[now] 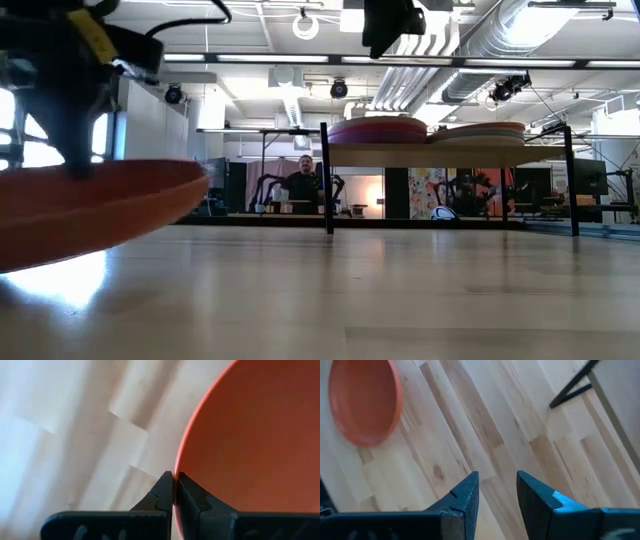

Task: Place and stack plates onto a shelf
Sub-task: Stack the orange plate on top of the white plate

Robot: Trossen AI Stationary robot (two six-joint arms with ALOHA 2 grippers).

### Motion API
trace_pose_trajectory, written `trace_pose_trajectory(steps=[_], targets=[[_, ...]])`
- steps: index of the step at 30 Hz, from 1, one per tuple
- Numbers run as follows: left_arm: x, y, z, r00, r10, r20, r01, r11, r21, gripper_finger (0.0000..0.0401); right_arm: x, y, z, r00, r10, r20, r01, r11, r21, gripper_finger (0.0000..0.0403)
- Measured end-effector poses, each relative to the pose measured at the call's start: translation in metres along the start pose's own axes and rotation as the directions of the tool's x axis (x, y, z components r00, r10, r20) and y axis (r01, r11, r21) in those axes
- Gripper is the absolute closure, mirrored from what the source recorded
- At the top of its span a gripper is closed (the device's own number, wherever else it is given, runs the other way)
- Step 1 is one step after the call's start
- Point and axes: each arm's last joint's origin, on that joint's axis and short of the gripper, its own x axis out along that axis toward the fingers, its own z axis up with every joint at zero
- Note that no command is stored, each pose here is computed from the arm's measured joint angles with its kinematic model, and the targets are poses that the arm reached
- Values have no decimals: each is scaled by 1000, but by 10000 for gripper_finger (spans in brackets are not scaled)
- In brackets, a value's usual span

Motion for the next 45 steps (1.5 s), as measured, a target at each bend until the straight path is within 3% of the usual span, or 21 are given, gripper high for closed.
trace_pose_trajectory(steps=[6,19,24,29,34,45], targets=[[-13,11,24,990,106,94,-93,987,-132,401,15,16,-8,998,-42,41,43,999,-26,293],[-34,28,69,962,152,228,-94,964,-248,401,56,33,-14,992,8,124,-2,999,-46,293],[-43,34,83,953,150,264,-66,951,-301,401,57,33,-13,991,17,135,-11,999,-45,293],[-46,37,93,938,143,315,-42,951,-306,401,57,34,-11,988,21,153,-14,999,-42,293],[-48,34,100,922,110,372,9,953,-304,401,57,30,-13,983,-68,168,73,997,-20,293],[-49,33,103,911,93,401,27,959,-283,401,57,29,-14,985,-73,155,75,997,-11,293]])
